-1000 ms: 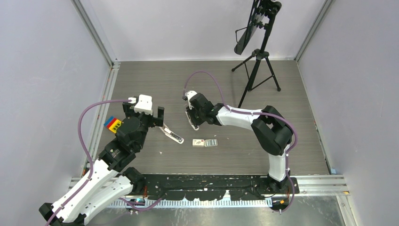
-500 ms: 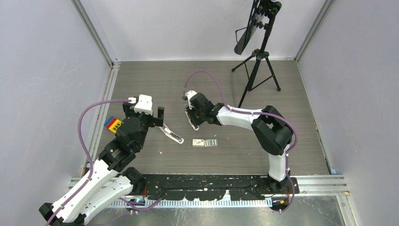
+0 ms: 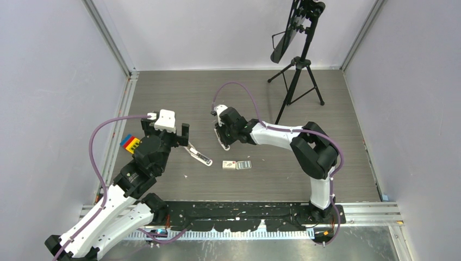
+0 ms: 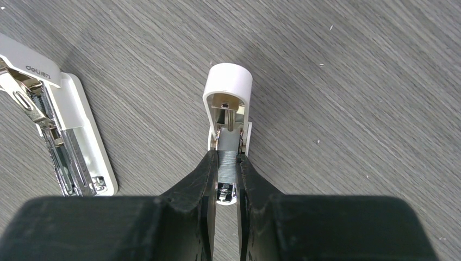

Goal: Load the staples into the stapler

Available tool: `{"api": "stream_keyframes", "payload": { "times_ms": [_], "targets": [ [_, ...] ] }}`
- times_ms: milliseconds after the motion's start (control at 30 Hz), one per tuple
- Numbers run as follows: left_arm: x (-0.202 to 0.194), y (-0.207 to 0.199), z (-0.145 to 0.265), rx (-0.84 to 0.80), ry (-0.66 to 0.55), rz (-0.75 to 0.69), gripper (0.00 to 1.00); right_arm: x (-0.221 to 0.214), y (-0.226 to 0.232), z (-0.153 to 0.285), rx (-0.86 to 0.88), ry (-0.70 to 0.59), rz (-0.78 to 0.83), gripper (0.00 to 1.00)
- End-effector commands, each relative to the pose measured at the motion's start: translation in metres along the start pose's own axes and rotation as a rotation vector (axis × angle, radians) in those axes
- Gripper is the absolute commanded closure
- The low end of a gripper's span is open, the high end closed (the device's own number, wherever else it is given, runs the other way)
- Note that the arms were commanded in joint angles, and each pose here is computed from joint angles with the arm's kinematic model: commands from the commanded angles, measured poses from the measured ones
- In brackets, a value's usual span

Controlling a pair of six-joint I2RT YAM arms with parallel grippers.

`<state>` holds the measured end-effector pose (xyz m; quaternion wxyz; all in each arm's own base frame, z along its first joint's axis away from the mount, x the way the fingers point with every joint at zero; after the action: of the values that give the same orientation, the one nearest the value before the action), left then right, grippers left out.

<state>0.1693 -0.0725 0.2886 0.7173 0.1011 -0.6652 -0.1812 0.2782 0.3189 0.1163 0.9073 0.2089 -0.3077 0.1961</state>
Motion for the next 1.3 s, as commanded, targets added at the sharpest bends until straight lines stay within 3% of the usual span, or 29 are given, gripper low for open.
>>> {"api": "stream_keyframes", "payload": {
  "times_ms": [0,400,1000,1267],
  "targets": [
    [0.010,0.003,0.000,0.013,-0.059,0.031,0.01,0.002,0.001,-0.005,0.015,-0.017,-0.018,0.84],
    [0.010,0.003,0.000,0.013,-0.060,0.032,0.01,0.002,0.005,-0.004,0.055,-0.003,-0.027,0.84],
    [0.011,0.003,0.001,0.008,-0.064,0.038,0.01,0.018,0.012,0.022,0.053,-0.141,-0.119,0.83],
    [0.011,0.003,0.001,0.008,-0.066,0.040,0.01,0.013,0.013,0.015,0.071,-0.132,-0.141,0.83]
  ]
}}
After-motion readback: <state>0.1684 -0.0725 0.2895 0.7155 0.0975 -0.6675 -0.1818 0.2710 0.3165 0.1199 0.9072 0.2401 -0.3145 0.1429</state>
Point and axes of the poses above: each gripper's point midway between its finger pads, its own z axis back along the fingers, its own y axis along the line the jaws close on, x = y × z, the point moved 9 cm from there along z, back along the fingers, and after that the axes turned 14 degrees about -z, right-handed, at the moved point
